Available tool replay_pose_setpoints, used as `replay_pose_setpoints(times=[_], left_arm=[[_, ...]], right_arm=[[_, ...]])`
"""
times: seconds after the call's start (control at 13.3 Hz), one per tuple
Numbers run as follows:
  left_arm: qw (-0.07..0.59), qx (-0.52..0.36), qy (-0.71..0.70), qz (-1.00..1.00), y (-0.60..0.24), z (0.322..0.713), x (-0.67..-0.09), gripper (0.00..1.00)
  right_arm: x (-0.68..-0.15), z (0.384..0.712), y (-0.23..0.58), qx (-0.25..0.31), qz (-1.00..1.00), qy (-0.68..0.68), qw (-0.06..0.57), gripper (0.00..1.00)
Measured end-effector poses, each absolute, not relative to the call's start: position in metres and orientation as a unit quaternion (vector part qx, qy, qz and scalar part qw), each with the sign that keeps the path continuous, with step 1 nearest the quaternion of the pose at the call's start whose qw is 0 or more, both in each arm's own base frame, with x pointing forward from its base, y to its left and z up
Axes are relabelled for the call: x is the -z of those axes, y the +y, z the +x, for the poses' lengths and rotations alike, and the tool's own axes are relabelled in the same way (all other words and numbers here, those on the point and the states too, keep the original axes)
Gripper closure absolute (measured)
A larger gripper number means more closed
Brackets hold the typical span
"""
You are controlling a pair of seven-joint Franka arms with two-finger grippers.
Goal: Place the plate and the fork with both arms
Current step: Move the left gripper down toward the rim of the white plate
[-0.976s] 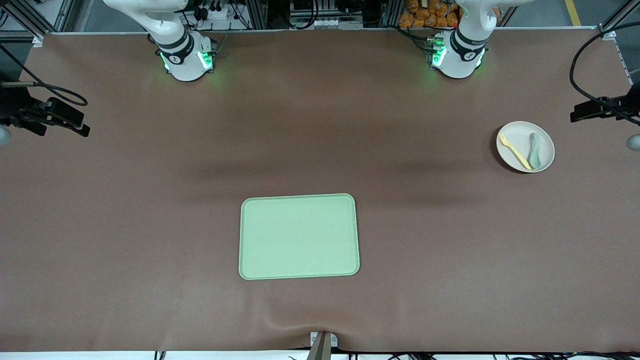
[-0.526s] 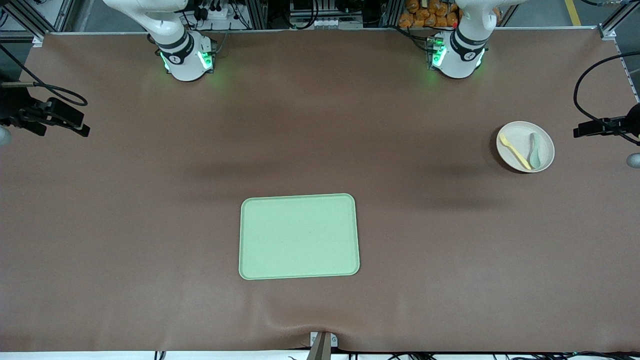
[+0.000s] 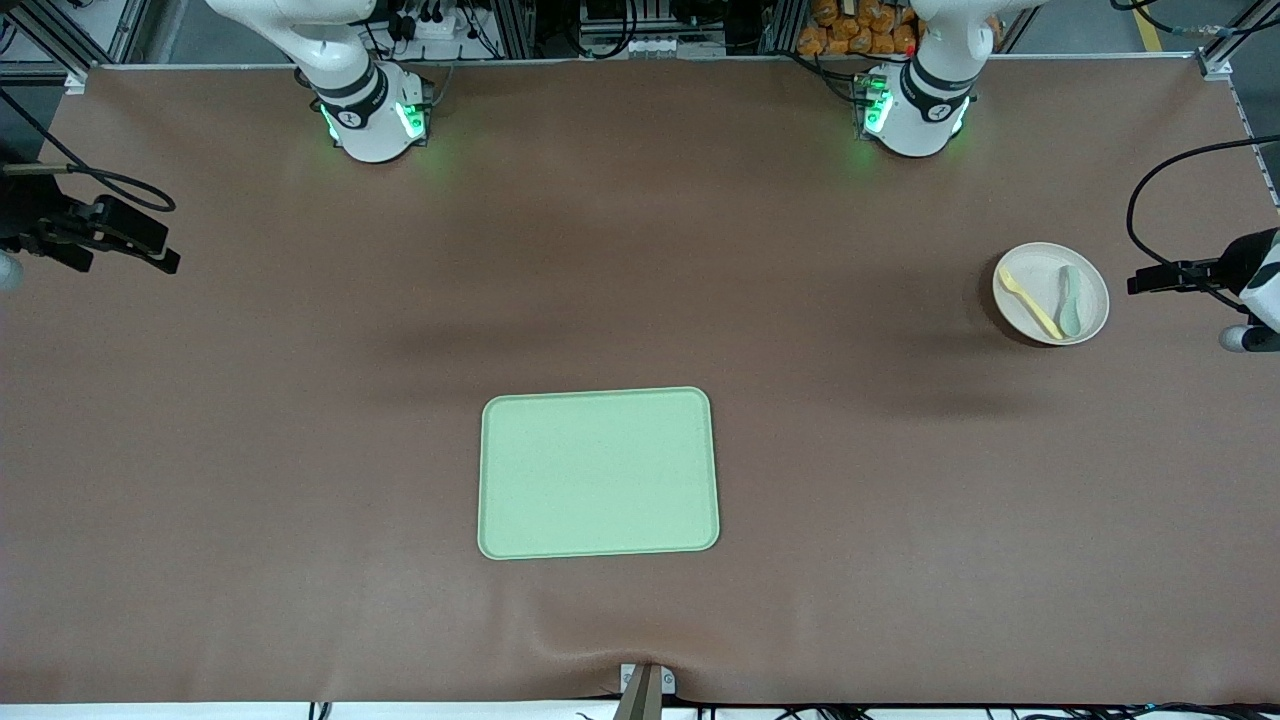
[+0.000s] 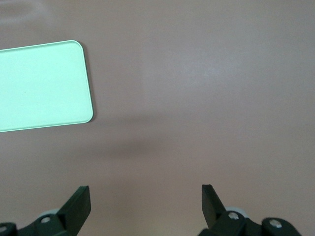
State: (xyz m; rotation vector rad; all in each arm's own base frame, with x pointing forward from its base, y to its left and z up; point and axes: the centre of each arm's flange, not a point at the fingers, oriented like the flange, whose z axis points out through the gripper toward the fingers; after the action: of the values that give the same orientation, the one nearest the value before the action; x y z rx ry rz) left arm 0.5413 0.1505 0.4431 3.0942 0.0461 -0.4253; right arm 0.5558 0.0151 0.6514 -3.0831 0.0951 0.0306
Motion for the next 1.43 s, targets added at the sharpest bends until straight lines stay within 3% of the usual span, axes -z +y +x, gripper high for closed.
replay_pose_setpoints(times=[0.75,1.43], left_arm=[[0.011,0.116,0.006,0.993,0.169,0.520,-0.373,0.00],[0.013,0.121,0.005,0.992,0.168,0.518,-0.361,0.00]], right_arm=[[-0.651,0.556,0.015,-0.010,-0.999,0.031,0.028,0.00],[-0.651,0.556,0.015,-0.010,-0.999,0.031,0.028,0.00]])
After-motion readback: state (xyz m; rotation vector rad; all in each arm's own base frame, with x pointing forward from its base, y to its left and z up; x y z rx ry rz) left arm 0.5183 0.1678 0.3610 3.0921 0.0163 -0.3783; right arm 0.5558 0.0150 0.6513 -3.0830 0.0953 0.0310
